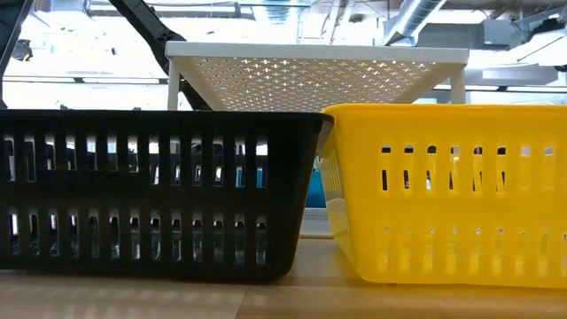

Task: Pick & Place Office Desk Supplies
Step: Put the crayon box into the blue bin

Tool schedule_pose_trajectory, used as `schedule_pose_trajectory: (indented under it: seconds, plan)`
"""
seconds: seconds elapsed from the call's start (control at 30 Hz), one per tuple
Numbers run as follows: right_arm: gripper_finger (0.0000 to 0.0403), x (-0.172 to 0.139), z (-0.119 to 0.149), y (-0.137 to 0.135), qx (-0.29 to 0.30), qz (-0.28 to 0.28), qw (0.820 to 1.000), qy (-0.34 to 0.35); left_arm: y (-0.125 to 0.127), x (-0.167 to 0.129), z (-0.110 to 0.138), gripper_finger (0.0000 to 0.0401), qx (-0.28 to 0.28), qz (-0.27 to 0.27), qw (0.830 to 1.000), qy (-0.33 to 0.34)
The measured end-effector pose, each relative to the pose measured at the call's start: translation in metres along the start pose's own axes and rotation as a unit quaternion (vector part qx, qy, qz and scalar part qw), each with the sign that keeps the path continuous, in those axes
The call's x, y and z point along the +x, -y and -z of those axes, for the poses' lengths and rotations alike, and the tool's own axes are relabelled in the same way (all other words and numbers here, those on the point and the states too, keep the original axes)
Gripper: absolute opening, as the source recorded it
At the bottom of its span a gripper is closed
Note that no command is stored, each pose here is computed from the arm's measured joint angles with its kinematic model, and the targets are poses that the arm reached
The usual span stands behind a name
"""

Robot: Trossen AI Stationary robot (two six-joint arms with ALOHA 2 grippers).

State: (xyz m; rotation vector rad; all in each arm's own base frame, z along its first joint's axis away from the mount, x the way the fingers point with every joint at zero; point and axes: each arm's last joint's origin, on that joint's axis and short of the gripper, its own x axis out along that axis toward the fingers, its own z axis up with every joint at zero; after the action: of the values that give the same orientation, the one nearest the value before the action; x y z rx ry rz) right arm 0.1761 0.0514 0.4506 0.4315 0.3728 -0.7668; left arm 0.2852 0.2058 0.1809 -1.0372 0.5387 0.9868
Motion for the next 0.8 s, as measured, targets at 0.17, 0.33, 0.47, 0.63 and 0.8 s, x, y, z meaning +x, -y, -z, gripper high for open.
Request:
schedule_pose_trajectory:
  seconds: [0.17,0.33,0.47,0.63,0.8]
  plan:
    - [0.0103,0.000,0.000,0.000,0.001,0.002,1.000,0.004,0.001,0.000,0.000,0.0000,-0.012,0.005,1.000,0.003]
    - [0.0103,0.000,-0.001,0.000,0.004,0.005,1.000,0.009,0.004,0.001,-0.002,0.0000,-0.023,0.031,0.999,0.003]
    - [0.0103,0.000,-0.001,0.000,0.004,0.005,1.000,0.009,0.006,0.000,-0.002,0.0000,-0.022,0.051,0.998,-0.011]
    - [0.0103,0.000,-0.001,0.000,0.004,0.005,1.000,0.009,0.013,0.000,-0.001,0.0000,-0.009,0.095,0.995,-0.024]
    - [0.0103,0.000,-0.001,0.000,0.004,0.005,1.000,0.009,0.017,-0.001,0.002,0.0000,0.008,0.107,0.994,-0.026]
